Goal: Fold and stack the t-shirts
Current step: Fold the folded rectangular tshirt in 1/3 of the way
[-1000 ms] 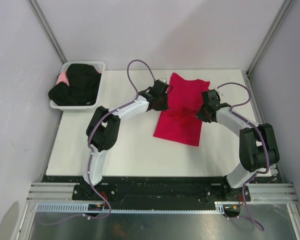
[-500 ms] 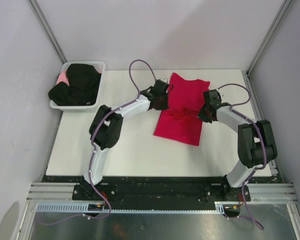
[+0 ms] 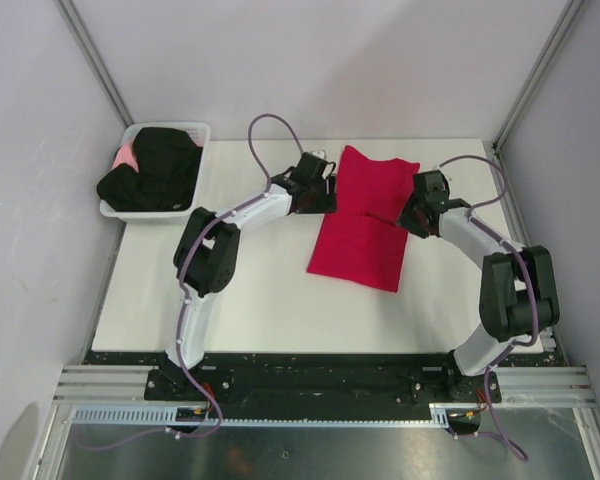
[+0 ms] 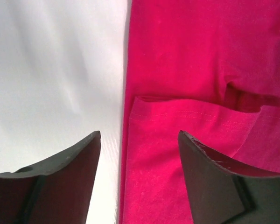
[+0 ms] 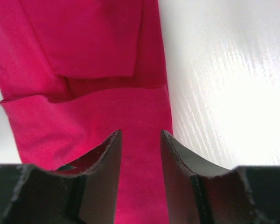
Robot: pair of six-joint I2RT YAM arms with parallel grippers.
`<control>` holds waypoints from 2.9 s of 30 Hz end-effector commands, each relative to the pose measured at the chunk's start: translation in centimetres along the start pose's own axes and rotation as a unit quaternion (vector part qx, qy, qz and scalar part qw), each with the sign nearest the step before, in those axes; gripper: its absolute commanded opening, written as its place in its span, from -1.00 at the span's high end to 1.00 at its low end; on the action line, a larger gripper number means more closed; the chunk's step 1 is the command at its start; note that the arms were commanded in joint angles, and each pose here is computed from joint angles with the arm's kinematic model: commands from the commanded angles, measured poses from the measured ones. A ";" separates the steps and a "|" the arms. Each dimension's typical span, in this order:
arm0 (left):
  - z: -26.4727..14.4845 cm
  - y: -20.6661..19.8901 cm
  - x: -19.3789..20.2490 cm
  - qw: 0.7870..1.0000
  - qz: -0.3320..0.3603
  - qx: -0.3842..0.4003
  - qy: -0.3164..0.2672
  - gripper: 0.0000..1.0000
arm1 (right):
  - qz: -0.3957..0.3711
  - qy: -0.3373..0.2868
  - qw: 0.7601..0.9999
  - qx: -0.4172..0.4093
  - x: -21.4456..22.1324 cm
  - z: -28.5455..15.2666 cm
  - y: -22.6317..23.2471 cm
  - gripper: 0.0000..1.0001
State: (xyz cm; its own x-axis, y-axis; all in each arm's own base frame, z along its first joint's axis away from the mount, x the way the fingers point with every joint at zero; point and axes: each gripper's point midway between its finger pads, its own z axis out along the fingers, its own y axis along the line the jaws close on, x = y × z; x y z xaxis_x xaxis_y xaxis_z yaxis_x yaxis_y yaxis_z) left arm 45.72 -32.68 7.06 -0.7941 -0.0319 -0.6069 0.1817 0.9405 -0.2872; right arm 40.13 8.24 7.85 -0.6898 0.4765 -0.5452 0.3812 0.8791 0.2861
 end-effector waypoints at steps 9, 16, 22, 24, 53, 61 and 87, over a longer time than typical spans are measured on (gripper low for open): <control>-6.0 -3.4 -0.4 0.997 -0.011 0.077 -0.011 0.64 | -0.088 -0.026 0.994 -0.064 1.3 -3.0 7.0 0.37; -6.8 -2.6 4.6 0.995 -0.038 0.089 0.034 0.92 | -0.110 -0.005 0.993 -0.053 2.3 1.9 8.6 0.42; -7.3 -0.1 9.8 0.993 -0.058 0.071 0.072 0.94 | -0.131 0.018 0.991 -0.006 3.2 5.8 8.3 0.34; -7.4 0.7 11.1 0.993 -0.060 0.064 0.081 0.94 | -0.140 0.022 0.990 0.012 3.5 6.2 8.1 0.24; -9.6 2.1 10.0 0.995 -0.055 0.066 0.055 0.76 | -0.168 0.029 0.984 0.048 2.6 7.2 10.8 0.02; -9.3 1.4 9.5 0.993 -0.055 0.083 0.060 0.65 | -0.197 0.007 0.980 0.011 -0.1 5.2 14.2 -0.20; -10.4 2.1 10.0 0.993 -0.052 0.083 0.067 0.36 | -0.030 0.082 0.995 -0.049 11.7 -7.4 -0.6 0.08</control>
State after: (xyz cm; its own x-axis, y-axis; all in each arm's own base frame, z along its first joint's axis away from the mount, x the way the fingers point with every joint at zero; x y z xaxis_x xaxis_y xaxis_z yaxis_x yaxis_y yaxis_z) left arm 32.05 -27.32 5.78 -0.9011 -0.0733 -0.4274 0.1375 0.8865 -0.4419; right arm 27.02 12.23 6.73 -0.8434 0.3263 -0.4269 0.2499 0.9415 0.2260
